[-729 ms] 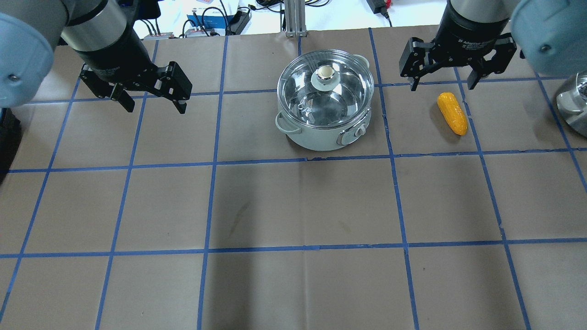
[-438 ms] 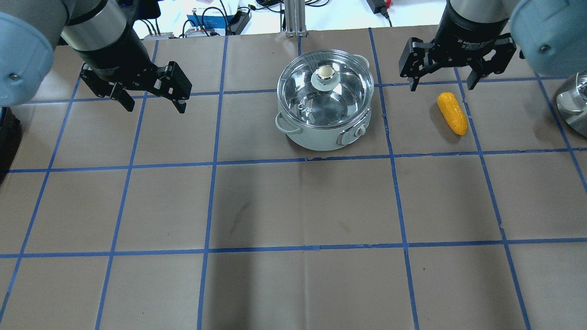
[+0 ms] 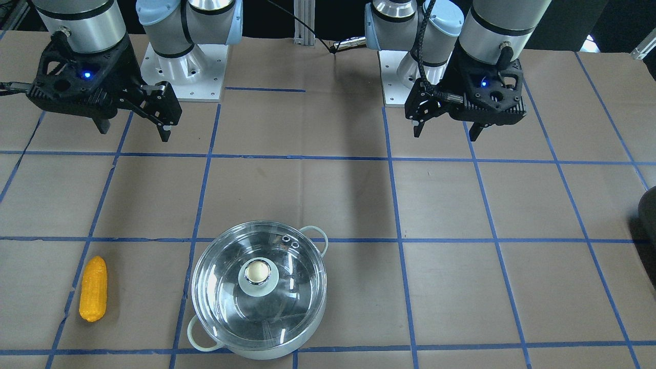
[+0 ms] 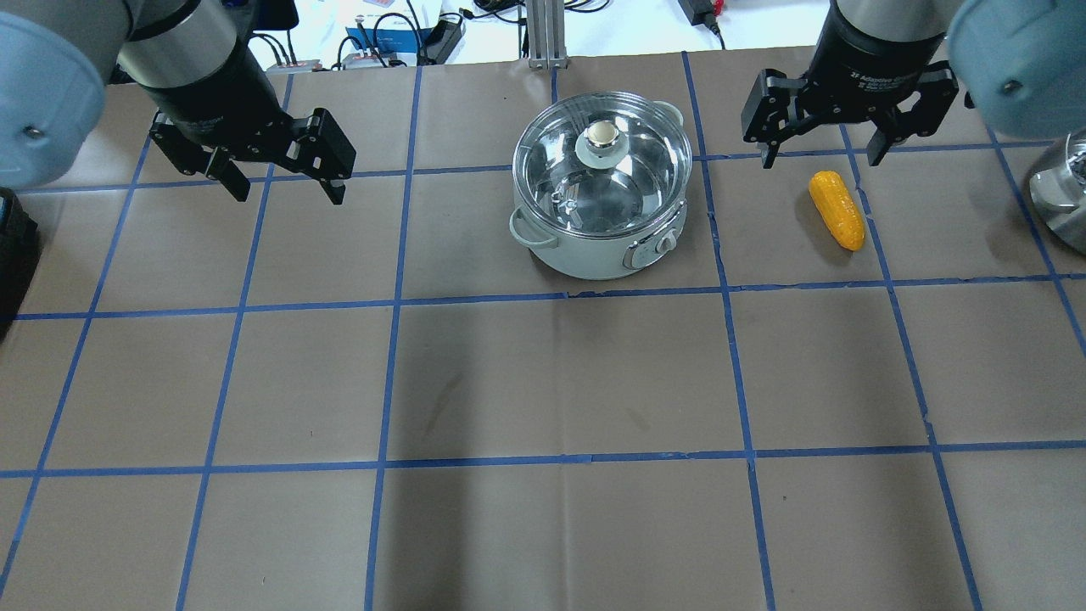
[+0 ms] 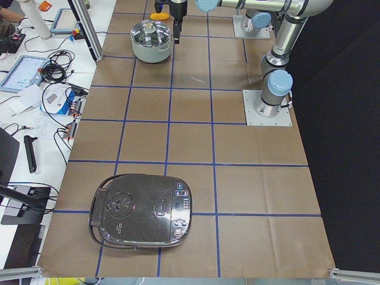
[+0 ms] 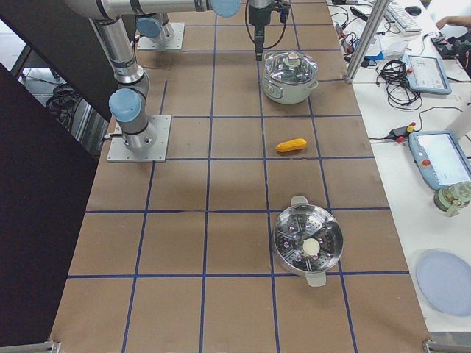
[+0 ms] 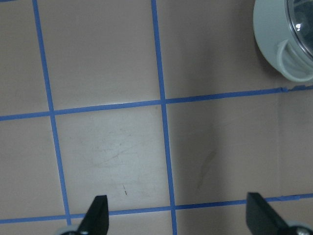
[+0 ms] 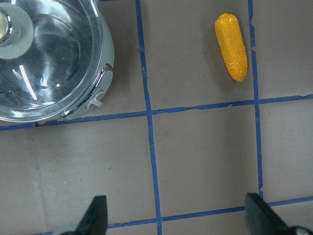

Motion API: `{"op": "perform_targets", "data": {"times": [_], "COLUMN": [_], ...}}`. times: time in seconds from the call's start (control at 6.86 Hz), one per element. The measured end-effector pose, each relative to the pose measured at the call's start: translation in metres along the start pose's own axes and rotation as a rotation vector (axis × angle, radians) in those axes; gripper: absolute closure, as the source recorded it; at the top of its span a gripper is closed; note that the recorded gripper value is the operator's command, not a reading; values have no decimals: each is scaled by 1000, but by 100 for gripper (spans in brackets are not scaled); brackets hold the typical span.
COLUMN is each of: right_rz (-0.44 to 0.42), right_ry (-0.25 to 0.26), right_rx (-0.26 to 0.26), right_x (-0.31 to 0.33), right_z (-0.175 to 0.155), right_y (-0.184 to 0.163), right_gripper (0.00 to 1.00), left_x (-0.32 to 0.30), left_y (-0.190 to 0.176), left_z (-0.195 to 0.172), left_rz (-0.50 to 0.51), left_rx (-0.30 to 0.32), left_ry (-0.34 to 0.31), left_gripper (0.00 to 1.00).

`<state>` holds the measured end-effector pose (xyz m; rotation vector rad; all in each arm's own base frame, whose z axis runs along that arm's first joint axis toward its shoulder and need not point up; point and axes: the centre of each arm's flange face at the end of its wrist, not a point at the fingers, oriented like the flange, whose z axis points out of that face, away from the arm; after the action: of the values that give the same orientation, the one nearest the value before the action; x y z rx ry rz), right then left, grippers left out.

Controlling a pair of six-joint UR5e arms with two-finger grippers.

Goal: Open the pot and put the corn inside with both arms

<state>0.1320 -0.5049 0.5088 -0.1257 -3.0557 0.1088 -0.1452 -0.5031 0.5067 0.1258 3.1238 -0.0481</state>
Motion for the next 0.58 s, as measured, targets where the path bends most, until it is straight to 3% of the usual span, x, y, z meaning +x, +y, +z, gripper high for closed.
{"op": "perform_targets", "data": {"times": [0.29, 0.58], "right_rz": [1, -57], "right_ry": [-3, -14], "right_rx": [-9, -28], "right_x": [45, 102], "right_z": [6, 26], "right_y": [-14, -35], "right_gripper": [0, 0], "left_x": [35, 99], "left_y": [-7, -43], "left_z": [-9, 13], "left_rz": [5, -32], "left_rx": [20, 42], "left_ry": [12, 43], "left_gripper": [0, 0]}}
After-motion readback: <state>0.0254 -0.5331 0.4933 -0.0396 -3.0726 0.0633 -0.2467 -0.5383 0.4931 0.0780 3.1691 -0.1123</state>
